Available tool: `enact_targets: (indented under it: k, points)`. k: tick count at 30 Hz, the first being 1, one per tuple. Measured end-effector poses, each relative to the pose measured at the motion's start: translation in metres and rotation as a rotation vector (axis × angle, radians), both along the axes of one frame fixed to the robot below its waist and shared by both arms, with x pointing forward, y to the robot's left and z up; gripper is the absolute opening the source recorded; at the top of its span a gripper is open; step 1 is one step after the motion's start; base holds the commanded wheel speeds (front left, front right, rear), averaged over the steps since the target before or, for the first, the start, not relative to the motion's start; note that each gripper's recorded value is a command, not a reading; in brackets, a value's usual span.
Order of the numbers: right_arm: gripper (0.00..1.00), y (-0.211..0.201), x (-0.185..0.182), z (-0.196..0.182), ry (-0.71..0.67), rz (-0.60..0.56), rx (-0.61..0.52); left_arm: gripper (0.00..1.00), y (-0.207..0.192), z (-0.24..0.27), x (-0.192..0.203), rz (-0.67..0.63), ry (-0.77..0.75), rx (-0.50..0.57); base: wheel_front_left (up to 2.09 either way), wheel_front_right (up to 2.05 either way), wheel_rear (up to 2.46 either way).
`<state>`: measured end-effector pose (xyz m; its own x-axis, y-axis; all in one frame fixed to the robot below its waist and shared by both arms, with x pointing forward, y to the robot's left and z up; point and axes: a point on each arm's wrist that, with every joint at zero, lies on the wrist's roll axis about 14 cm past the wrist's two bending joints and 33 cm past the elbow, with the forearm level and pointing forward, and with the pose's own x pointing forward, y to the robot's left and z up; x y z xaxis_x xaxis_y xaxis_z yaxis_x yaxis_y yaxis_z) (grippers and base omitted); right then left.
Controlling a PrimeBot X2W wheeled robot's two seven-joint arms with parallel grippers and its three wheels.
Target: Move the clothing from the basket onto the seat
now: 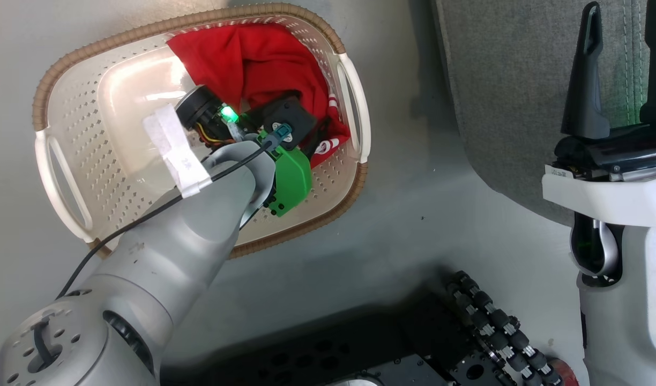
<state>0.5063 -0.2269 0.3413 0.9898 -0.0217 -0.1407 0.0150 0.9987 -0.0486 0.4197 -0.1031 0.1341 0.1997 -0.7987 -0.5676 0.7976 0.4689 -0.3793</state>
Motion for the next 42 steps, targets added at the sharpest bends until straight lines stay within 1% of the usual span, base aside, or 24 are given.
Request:
enact_targets:
  k: [1, 4, 9, 12, 17, 21, 24, 30, 33, 35, 42]
  points:
    - [1.00, 0.000, 0.000, -0.001, 0.001, 0.000, 0.001, 0.00, -0.001, 0.001, 0.001, -0.002, -0.005, -0.003, 0.00, 0.00, 0.00]
    - [1.00, 0.001, 0.001, 0.001, -0.004, 0.001, 0.002, 0.00, -0.002, 0.005, 0.003, 0.000, -0.013, -0.012, 0.00, 0.00, 0.00]
    - [1.00, 0.003, 0.003, 0.008, -0.023, 0.003, 0.015, 0.00, -0.005, 0.026, 0.019, 0.071, -0.019, -0.069, 0.00, 0.00, 0.00]
    - [1.00, 0.007, 0.005, 0.014, -0.038, 0.008, 0.025, 0.00, 0.001, 0.042, 0.033, 0.121, -0.047, -0.099, 0.00, 0.00, 0.00]
    - [1.00, 0.010, 0.005, 0.032, -0.069, 0.009, 0.046, 0.00, 0.019, 0.062, 0.024, 0.164, -0.063, -0.100, 0.00, 0.00, 0.00]
    - [1.00, 0.014, -0.002, 0.052, -0.094, 0.012, 0.061, 0.00, 0.033, 0.089, 0.025, 0.198, -0.138, -0.095, 0.00, 0.00, 0.00]
    - [1.00, 0.016, -0.011, 0.065, -0.104, 0.013, 0.077, 0.00, 0.042, 0.110, 0.019, 0.245, -0.160, -0.106, 0.00, 0.00, 0.00]
    - [1.00, 0.028, -0.033, 0.094, -0.129, 0.036, 0.101, 0.00, 0.061, 0.162, 0.017, 0.345, -0.256, -0.130, 0.00, 0.00, 0.00]
    - [1.00, 0.032, -0.048, 0.108, -0.143, 0.044, 0.107, 0.00, 0.067, 0.191, 0.014, 0.375, -0.333, -0.141, 0.00, 0.00, 0.00]
    - [1.00, 0.035, -0.059, 0.117, -0.151, 0.049, 0.110, 0.00, 0.071, 0.214, 0.011, 0.420, -0.366, -0.168, 0.00, 0.00, 0.00]
    - [1.00, 0.045, -0.094, 0.148, -0.198, 0.073, 0.119, 0.00, 0.088, 0.281, 0.002, 0.515, -0.516, -0.228, 0.00, 0.00, 0.00]
